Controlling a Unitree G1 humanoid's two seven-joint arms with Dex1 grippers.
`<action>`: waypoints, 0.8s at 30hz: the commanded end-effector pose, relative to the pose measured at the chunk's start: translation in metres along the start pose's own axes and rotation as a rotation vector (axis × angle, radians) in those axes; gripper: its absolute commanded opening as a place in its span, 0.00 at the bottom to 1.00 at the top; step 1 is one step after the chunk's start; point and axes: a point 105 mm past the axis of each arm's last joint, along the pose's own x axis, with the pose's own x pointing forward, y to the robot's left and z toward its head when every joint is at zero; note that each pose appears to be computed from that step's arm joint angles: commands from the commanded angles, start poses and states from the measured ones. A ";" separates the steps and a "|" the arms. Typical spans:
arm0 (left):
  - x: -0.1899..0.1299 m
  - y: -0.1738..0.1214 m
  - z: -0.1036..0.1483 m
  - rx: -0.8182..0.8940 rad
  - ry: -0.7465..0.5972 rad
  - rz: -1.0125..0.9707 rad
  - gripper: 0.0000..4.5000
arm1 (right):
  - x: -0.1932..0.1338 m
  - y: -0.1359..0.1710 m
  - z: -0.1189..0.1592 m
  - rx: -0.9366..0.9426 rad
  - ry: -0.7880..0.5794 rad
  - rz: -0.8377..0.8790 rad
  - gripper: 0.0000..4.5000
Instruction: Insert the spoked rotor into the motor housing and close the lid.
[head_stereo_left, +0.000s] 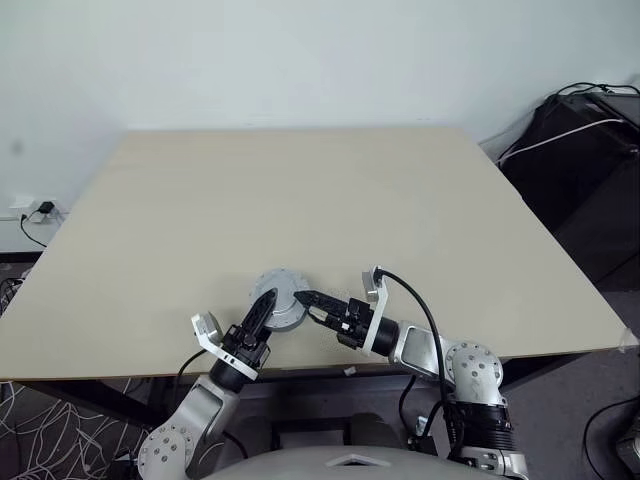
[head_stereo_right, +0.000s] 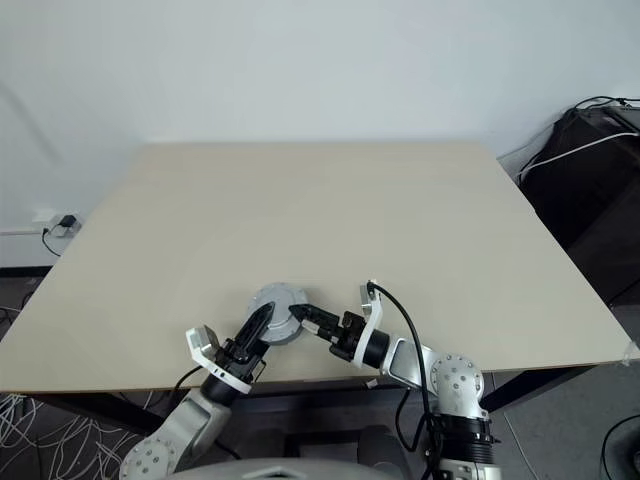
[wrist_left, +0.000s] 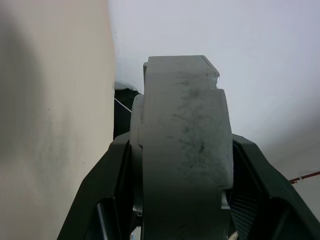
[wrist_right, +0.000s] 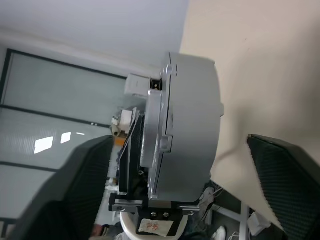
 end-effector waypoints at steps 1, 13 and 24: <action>0.011 -0.018 0.013 0.035 -0.067 -0.081 0.46 | -0.006 0.009 0.012 -0.063 -0.054 0.023 1.00; 0.018 -0.013 0.094 0.179 -0.440 0.038 0.46 | -0.026 -0.010 0.034 -0.982 -0.267 -0.297 1.00; 0.039 0.002 0.139 0.174 -0.582 0.130 0.46 | -0.045 -0.024 0.028 -1.356 -0.299 -0.360 1.00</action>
